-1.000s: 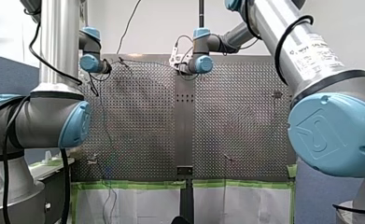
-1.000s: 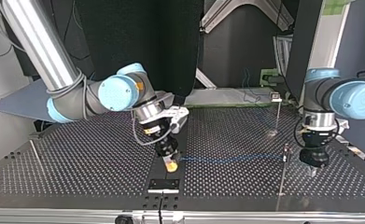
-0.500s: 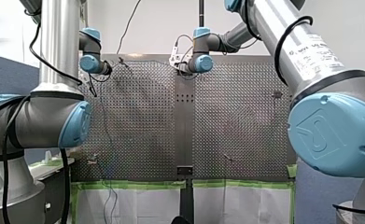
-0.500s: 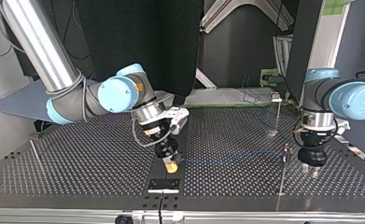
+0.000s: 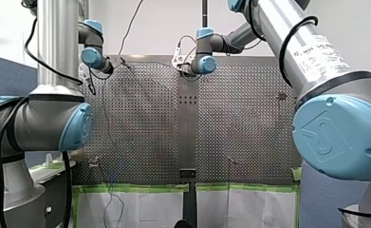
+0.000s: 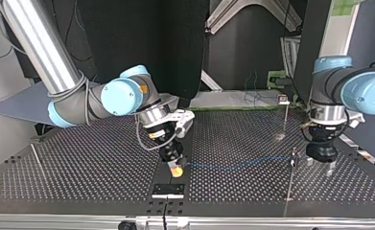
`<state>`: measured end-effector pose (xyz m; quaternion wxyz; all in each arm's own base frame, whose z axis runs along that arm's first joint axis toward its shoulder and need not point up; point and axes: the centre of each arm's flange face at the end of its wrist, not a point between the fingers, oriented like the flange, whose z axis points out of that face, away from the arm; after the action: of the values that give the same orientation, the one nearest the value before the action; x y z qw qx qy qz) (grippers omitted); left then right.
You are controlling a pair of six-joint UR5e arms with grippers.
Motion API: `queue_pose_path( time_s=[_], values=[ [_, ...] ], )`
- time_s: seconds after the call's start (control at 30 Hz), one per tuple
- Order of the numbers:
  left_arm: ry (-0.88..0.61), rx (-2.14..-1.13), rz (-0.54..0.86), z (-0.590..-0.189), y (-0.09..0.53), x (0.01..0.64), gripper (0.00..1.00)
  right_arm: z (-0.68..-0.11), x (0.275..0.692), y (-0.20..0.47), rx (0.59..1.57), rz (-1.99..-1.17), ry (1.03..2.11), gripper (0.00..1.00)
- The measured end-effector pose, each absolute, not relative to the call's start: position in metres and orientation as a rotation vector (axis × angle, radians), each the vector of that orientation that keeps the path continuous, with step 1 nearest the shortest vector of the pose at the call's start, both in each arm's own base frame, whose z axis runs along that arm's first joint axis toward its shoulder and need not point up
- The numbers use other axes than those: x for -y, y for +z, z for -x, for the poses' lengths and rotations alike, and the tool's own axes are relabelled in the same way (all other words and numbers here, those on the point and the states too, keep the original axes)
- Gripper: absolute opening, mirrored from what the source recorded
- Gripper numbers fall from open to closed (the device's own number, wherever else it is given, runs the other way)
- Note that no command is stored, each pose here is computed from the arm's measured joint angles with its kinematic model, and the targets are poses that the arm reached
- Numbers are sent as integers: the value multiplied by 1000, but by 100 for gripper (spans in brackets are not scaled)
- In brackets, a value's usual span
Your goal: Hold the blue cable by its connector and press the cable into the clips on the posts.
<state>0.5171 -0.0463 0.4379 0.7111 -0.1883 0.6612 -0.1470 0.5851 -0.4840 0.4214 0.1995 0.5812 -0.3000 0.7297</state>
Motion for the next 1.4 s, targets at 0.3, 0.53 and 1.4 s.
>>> queue_pose_path(
  time_s=[0.3,0.53,1.4],
  values=[
    [-403,-1549,432,-476,430,67,100,-585,484,421,838,-1628,2039,0],
    [-417,-1610,433,-444,422,82,100,-586,483,421,836,-1630,2040,0],
    [-281,-1532,217,-394,472,109,100,-584,483,419,860,-1630,2004,0]
  ],
)
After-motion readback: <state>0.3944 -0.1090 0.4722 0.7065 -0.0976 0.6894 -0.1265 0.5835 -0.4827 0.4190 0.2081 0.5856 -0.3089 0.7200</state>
